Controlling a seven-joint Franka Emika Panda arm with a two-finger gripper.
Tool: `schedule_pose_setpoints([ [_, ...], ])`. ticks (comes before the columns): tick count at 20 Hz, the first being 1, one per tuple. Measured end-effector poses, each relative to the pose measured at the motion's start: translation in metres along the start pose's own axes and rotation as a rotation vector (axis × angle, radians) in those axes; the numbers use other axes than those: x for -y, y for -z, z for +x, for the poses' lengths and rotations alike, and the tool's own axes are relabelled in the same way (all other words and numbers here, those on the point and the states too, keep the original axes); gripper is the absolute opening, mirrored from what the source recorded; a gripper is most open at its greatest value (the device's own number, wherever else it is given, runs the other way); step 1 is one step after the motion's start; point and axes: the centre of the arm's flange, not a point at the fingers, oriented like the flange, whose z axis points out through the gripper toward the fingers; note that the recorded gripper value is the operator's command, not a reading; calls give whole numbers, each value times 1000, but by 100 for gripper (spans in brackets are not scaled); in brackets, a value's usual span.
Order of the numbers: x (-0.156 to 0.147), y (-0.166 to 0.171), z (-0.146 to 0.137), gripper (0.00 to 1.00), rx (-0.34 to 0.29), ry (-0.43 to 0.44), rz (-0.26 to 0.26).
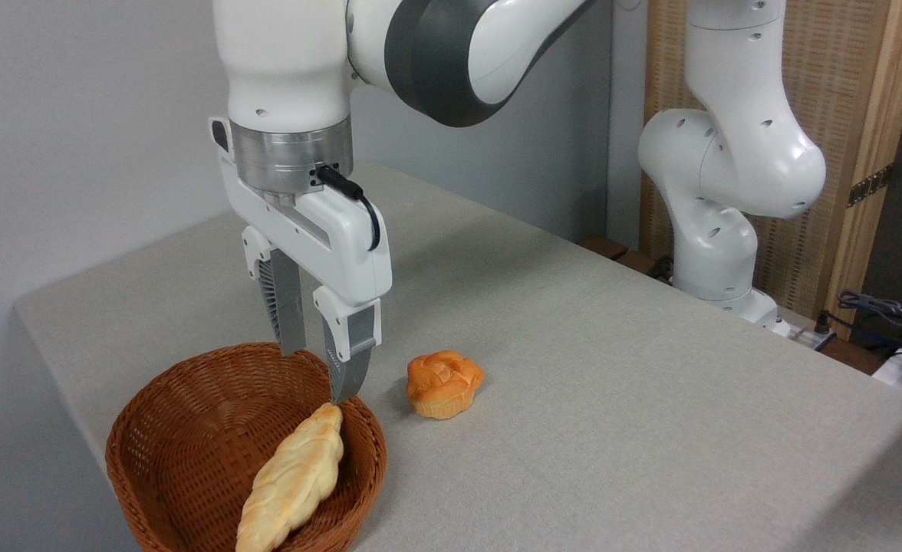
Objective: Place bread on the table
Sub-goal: 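Lower the open gripper toward the braided loaf in the wicker basket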
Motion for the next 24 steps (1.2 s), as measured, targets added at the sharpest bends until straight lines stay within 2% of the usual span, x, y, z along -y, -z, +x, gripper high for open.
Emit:
schedule_pose_setpoints([
  [12,0,-2,0,100,4,7,-4],
  [19,11,0,-11,100,4,259,3],
  [24,20,-1,-19,100,5,331,6],
])
